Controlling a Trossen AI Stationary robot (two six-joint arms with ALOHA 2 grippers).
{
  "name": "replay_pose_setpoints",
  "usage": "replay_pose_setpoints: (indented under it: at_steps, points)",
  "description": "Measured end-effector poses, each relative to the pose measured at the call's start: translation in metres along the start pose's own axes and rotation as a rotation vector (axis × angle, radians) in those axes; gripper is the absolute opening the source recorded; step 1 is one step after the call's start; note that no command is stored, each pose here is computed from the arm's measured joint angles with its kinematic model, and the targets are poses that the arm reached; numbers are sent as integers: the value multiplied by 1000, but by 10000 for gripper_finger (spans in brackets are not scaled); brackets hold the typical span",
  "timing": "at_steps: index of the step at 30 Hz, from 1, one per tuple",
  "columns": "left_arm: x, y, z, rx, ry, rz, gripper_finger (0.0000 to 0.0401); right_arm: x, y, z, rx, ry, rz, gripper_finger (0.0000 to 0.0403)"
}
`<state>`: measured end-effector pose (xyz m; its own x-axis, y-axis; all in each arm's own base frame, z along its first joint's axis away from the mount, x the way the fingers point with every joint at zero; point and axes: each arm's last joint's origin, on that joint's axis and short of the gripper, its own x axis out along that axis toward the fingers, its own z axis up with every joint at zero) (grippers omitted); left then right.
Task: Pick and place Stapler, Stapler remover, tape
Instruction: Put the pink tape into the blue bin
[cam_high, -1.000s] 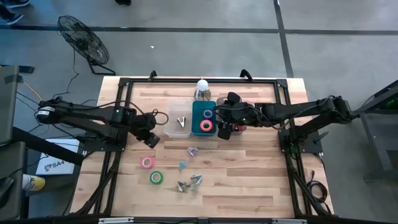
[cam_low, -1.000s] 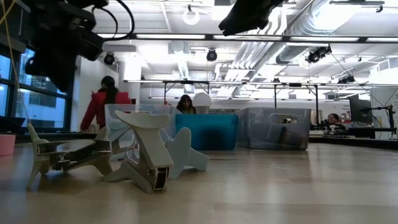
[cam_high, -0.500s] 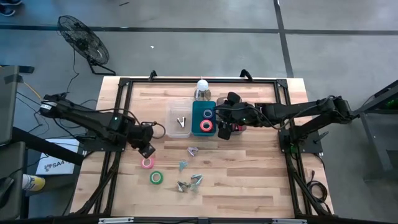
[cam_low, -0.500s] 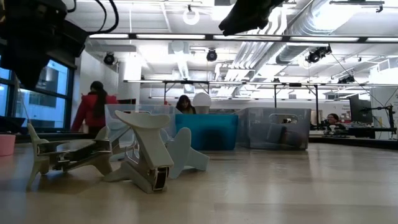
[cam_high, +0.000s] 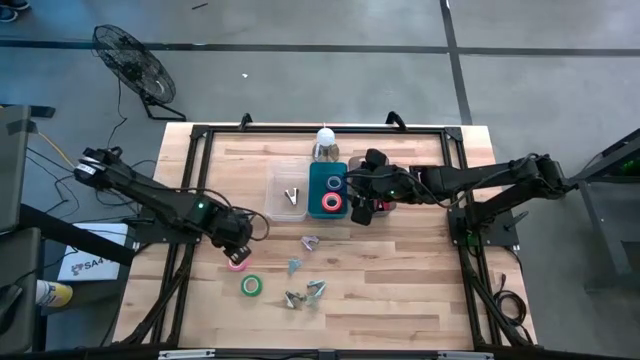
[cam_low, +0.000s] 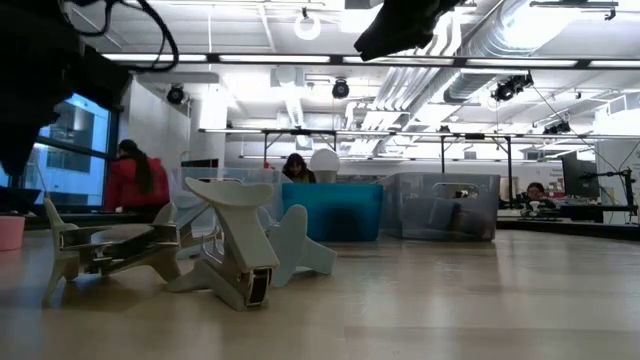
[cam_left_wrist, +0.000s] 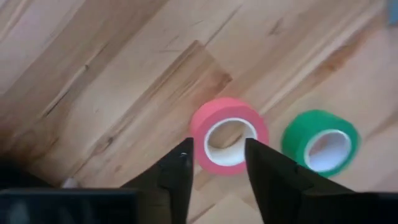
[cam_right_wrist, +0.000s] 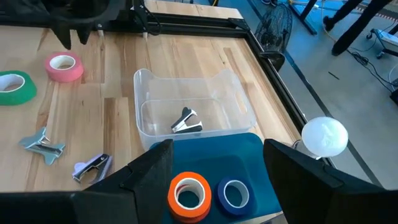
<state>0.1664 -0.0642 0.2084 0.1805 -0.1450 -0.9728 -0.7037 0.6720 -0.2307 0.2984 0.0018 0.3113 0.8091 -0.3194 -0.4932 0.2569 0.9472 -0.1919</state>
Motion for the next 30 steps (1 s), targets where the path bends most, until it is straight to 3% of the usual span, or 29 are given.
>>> replay_pose_setpoints:
  at_steps: [4,8,16,25,30]
  points:
    - [13,-5,2,-8,71,43,192,0,0,0,-2,4,0,240]
    - [25,-8,2,-16,139,83,212,0,0,0,-20,4,0,240]
    - [45,-12,6,-27,176,172,213,0,0,0,-21,5,0,240]
    - [64,-18,9,11,203,181,213,0,0,0,-21,5,0,240]
    - [69,-18,10,12,201,203,185,0,0,0,-21,5,0,240]
